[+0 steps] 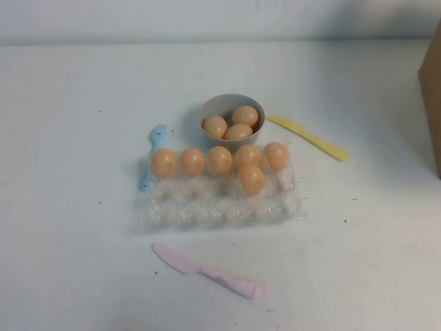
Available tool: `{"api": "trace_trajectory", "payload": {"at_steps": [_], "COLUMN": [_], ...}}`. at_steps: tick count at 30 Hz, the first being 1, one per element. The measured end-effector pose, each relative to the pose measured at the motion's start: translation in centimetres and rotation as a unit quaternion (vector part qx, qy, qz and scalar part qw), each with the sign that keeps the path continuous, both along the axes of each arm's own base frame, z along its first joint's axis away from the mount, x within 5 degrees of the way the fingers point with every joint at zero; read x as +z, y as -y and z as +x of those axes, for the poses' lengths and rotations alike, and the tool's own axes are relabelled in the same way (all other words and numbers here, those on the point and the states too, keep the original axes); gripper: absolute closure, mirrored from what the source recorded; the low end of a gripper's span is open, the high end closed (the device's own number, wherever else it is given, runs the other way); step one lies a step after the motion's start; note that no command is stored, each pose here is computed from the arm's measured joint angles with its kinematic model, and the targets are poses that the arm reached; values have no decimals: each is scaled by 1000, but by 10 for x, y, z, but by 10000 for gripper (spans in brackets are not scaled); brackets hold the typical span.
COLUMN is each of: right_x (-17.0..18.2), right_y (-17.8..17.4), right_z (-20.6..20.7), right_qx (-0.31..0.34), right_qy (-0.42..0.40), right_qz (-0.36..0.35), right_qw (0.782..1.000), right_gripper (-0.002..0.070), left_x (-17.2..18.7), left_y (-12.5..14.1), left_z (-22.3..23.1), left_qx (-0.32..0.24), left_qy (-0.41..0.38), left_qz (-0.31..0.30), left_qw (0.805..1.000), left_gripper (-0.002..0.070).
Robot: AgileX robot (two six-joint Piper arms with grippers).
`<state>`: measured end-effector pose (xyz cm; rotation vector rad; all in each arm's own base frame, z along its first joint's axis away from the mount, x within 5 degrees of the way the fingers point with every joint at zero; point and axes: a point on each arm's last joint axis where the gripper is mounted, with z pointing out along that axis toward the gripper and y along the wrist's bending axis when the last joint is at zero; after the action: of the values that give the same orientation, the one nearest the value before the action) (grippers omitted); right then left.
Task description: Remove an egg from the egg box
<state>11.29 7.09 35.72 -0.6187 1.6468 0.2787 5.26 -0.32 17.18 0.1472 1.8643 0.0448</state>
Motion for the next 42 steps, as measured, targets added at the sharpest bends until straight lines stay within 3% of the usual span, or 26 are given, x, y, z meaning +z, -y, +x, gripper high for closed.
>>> {"api": "trace_trajectory", "payload": {"at_steps": [12,17,22,33,42], "right_x": [-42,-68,-96,-142,-181], "right_y": [24,31,47,71,72], "right_z": [-31,-40,-47,-62,-59], "right_qx": [-7,-23,-101,-286,-309], "right_qy": [25,-9,-23,22,-56], "right_qz": [-32,8,35,73,74], "right_qw": [999,1000,994,955,947], "right_gripper": [694,694,694,694,694], "left_x": [0,0,0,0,0], "left_y": [0,0,0,0,0], "left_z": [0,0,0,0,0], "left_qx": [0,0,0,0,1], "left_qy": [0,0,0,0,0], "left_qz": [0,0,0,0,0], "left_qw": [1000,1000,1000,1000,1000], "left_gripper": [678,679,678,678,679]}}
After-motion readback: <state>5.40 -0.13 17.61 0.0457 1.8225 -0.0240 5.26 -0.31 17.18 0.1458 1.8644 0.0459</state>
